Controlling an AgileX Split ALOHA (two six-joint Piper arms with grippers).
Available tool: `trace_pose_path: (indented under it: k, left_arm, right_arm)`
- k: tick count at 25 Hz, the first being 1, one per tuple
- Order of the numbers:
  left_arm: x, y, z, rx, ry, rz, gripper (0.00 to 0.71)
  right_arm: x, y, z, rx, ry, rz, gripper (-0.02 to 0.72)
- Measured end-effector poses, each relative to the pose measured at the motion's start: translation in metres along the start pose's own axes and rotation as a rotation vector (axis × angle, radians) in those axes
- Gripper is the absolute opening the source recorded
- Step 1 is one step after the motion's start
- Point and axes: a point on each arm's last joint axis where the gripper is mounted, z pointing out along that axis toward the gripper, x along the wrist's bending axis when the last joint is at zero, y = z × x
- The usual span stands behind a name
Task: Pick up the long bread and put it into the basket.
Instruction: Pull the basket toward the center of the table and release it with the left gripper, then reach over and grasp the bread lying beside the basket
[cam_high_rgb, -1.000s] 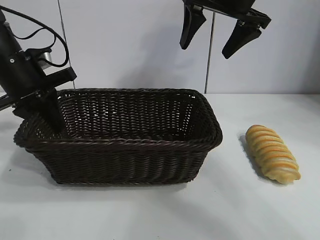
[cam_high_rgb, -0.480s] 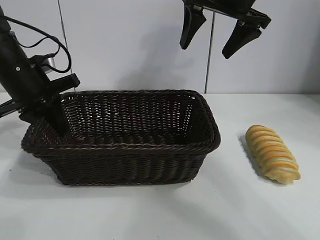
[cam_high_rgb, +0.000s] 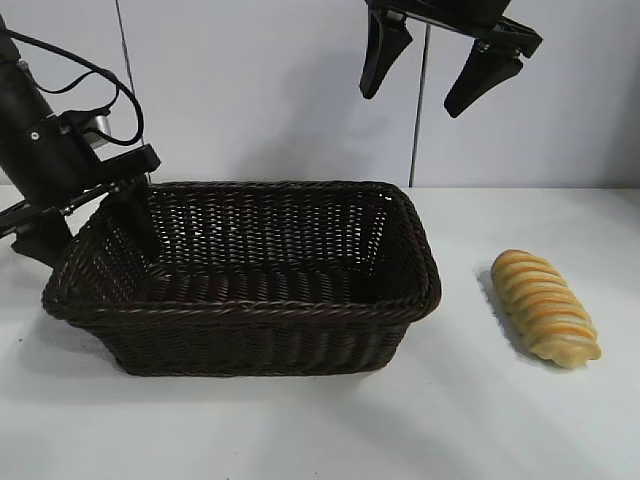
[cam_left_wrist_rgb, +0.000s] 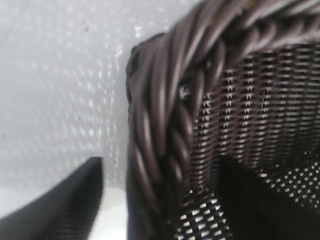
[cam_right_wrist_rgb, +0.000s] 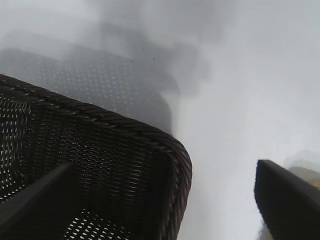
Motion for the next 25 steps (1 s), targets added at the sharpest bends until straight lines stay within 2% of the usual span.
trace_pose_path:
  k: [11,16,25]
  left_arm:
    - [-0.022,-0.012,-0.057,-0.114,0.023,0.082,0.550]
    - [-0.030,-0.018,-0.075,-0.155,0.020,0.100,0.550]
    - [-0.043,-0.011,-0.080,-0.243,-0.118,0.011,0.550]
  right_arm:
    - [0.000,0.000,0.000,0.000,0.000,0.000,0.684]
    - [0.000,0.000,0.000,0.000,0.001,0.000,0.684]
    - [0.000,0.000,0.000,0.000,0.003,0.001,0.684]
